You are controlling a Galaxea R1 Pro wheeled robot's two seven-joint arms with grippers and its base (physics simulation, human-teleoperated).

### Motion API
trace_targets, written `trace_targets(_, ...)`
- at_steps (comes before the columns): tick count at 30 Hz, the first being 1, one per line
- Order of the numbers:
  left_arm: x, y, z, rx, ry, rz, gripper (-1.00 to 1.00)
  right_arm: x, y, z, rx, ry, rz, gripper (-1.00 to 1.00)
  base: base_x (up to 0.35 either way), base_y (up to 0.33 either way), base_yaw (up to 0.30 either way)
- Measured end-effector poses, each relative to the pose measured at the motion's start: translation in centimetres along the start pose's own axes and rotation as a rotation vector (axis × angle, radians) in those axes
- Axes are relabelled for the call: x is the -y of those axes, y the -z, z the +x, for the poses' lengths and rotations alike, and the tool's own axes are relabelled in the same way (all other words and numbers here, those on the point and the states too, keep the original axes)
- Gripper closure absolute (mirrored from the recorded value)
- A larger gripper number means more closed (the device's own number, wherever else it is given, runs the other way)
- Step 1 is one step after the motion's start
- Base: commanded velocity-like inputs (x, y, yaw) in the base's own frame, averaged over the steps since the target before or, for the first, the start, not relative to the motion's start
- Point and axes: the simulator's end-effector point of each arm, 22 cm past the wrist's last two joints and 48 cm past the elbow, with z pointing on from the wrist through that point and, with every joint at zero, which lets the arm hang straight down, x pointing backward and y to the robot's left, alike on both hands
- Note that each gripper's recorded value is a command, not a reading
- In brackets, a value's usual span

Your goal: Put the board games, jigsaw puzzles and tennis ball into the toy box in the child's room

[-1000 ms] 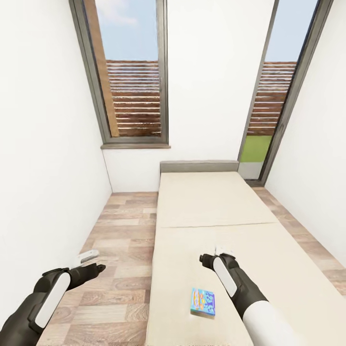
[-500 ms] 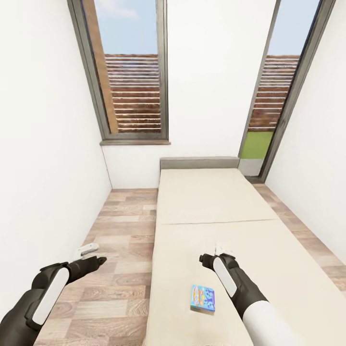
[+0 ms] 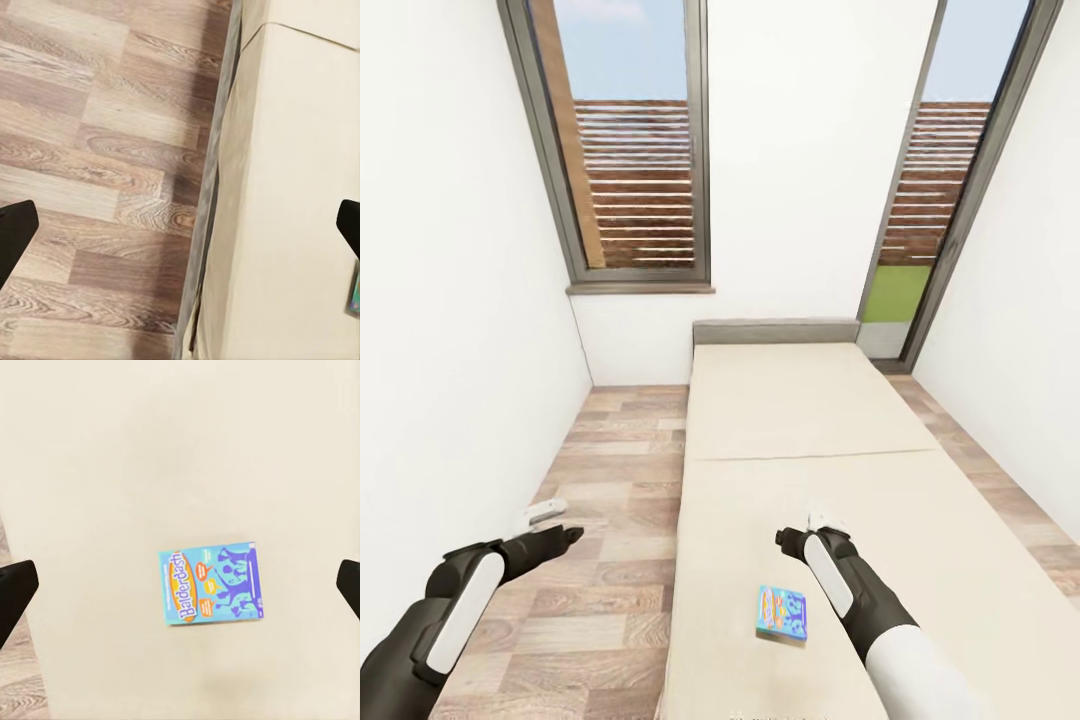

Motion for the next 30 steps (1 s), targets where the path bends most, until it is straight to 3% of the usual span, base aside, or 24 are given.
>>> trace_targets(18,-0.4,-0.8,0.7,-0.02,-0.003,-0.009,-1.0,0.3,-1.1,1.2,-0.026,-0.001,0.008,-1.0,0.0,0.0,0.0)
trace_targets(30,-0.5,-1.5,1.6,-0.04,0.001,-0.012,-1.0,0.6,-1.9,1.2,-0.004,-0.019,0.016,-1.0,0.0,0.0,0.0)
